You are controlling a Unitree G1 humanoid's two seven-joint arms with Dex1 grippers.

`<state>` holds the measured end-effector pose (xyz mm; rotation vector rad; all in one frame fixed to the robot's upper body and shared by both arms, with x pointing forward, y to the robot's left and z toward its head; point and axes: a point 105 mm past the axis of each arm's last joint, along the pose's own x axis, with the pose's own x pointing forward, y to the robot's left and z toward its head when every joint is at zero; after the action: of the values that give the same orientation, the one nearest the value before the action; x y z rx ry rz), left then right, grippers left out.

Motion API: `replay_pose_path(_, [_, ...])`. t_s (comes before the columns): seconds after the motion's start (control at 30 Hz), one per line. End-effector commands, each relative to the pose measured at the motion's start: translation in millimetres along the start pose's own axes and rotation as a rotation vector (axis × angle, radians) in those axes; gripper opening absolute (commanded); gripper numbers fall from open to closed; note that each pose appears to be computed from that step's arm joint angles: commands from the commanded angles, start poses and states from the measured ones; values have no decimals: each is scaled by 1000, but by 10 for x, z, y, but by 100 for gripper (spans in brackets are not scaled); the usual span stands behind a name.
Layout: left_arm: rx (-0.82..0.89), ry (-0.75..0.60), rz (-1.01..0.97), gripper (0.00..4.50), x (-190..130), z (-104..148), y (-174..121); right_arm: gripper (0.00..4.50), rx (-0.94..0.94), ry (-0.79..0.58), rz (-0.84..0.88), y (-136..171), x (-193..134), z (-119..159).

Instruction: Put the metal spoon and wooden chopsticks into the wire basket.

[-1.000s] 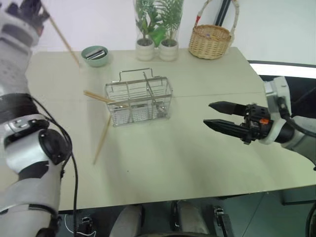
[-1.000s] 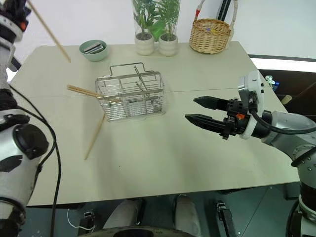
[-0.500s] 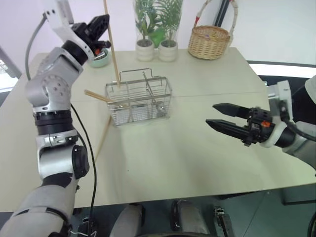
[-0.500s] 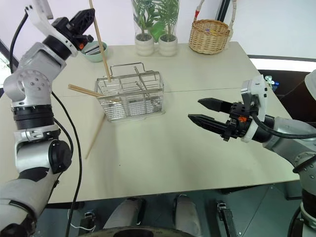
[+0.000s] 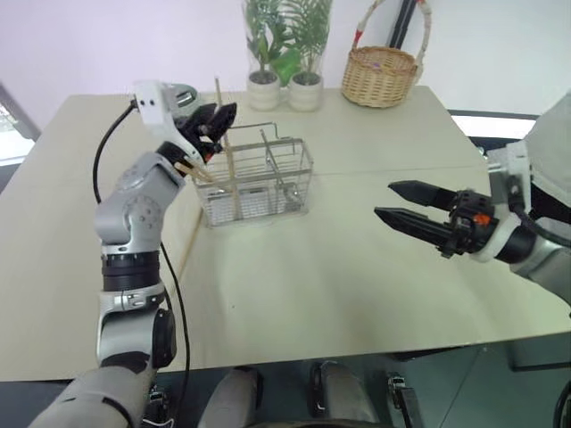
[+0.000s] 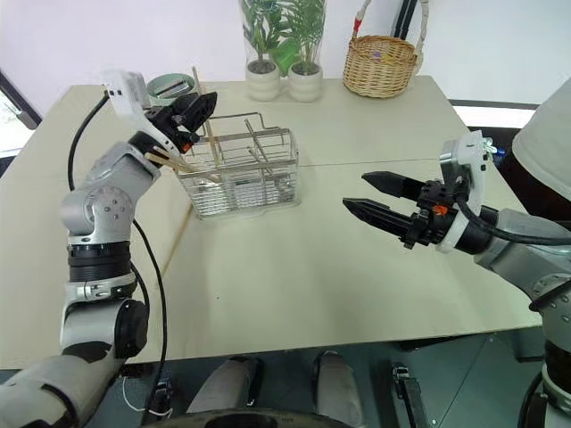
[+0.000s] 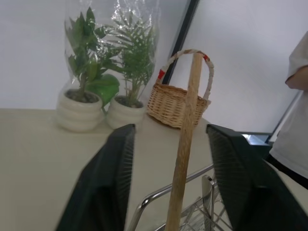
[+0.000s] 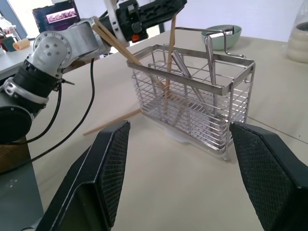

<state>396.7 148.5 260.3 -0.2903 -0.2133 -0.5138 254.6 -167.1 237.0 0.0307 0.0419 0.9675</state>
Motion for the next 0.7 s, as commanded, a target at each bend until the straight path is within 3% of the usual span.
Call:
replay_pose_path(0.03, [47, -89, -23, 447, -20, 339, -69, 339, -29, -53, -6, -25, -26, 135])
replay_pose_path(0.17, [70, -112, -27, 447, -36, 502, -68, 339, -21, -57, -8, -62, 0, 132])
replay_pose_path(0.27, [83, -159, -44, 447, -53, 759, -103, 339, -17, -58, -5, -73, 14, 129])
replay_pose_path(0.53, [34, -294, -57, 447, -190, 1647, -52, 339, -12, -55, 2, -108, 43, 107])
replay_pose_path(0.63, [48, -143, 143, 447, -212, 1635, 381, 339, -13, -53, 9, -108, 60, 103])
replay_pose_path(0.7, [62, 13, 272, 447, -268, 1444, 664, 339, -13, -52, 13, -107, 60, 97])
